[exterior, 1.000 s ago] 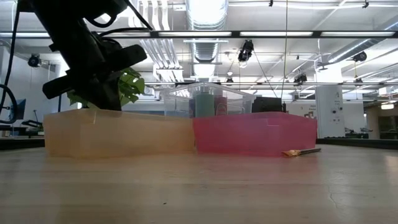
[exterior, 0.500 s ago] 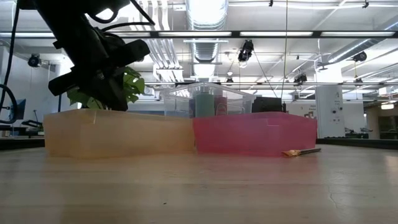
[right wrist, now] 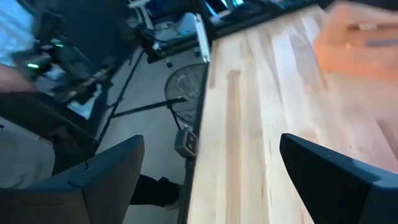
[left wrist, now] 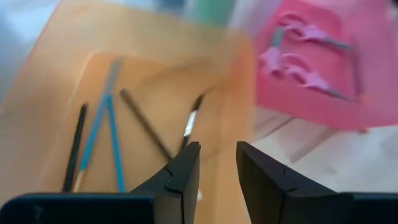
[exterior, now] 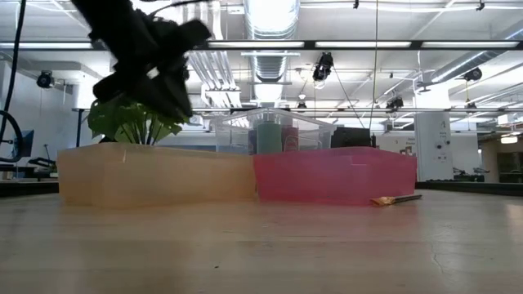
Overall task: Pick & Place Paint Supplies
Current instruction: Put the black paint brush into the yellow bin
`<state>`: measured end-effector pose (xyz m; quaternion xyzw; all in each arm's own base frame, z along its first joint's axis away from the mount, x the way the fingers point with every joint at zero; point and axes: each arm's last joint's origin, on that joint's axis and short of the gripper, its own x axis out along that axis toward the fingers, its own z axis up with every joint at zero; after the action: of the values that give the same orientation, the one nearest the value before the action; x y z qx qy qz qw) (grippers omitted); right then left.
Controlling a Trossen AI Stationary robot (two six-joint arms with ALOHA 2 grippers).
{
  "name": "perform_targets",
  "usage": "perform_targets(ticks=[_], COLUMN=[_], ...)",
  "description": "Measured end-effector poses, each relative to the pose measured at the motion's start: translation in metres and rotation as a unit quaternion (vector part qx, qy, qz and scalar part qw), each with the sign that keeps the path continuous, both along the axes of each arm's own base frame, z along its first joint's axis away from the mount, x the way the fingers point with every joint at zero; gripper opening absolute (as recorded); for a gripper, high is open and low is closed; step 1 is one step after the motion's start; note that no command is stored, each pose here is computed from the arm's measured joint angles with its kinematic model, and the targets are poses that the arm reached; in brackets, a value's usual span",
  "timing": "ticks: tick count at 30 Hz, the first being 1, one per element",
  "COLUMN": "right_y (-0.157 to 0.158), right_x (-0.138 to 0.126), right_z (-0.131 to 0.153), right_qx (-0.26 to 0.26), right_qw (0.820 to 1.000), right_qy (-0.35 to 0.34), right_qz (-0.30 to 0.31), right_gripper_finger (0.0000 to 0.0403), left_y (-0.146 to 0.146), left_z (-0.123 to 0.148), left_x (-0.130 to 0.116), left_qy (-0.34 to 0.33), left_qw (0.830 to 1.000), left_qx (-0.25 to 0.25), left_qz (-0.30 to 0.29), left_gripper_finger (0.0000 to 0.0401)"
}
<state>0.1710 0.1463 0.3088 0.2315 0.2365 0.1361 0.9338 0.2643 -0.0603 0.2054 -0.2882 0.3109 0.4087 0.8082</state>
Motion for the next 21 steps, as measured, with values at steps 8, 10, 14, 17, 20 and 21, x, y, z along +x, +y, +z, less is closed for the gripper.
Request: perform_targets(ticks=[8,10,14,17,20,21], right_y=[-0.002,-0.004,-0.008,-0.012,-0.015,-0.015], right_x=[-0.006,-0.009,-0.016,-0.019,-0.021,-0.020], right_z=[-0.038,-0.051,-0.080,-0.094,-0.102,-0.104], right_qx=[0.035,0.034,0.035,0.046,0.036,0.022], right_qw=[0.994,0.992,0.983,0.977,0.973,0.975], right_qy=[0.072,0.085,0.111,0.125,0.120,0.113], right_qz=[-0.069,-0.090,-0.139,-0.167,-0.191,-0.192], right_gripper_finger=[0.0370,0.0370,0.0370,0.0370,0.0370,0.0370], left_y=[-0.010,-0.013,-0.018,-0.023,-0.027,-0.028], left_z=[0.044,0.055,0.072,0.080,0.082,0.082], left_x=[0.021,0.024,0.027,0.027,0.026,0.025], left_qy=[-0.041,-0.054,-0.073,-0.077,-0.071,-0.068], left_qw=[0.993,0.990,0.985,0.982,0.978,0.977], left_qx=[0.084,0.105,0.140,0.157,0.172,0.179], left_qz=[-0.069,-0.071,-0.068,-0.078,-0.089,-0.093], left_gripper_finger=[0.0116,0.0116,0.0116,0.0116,0.0116,0.0116])
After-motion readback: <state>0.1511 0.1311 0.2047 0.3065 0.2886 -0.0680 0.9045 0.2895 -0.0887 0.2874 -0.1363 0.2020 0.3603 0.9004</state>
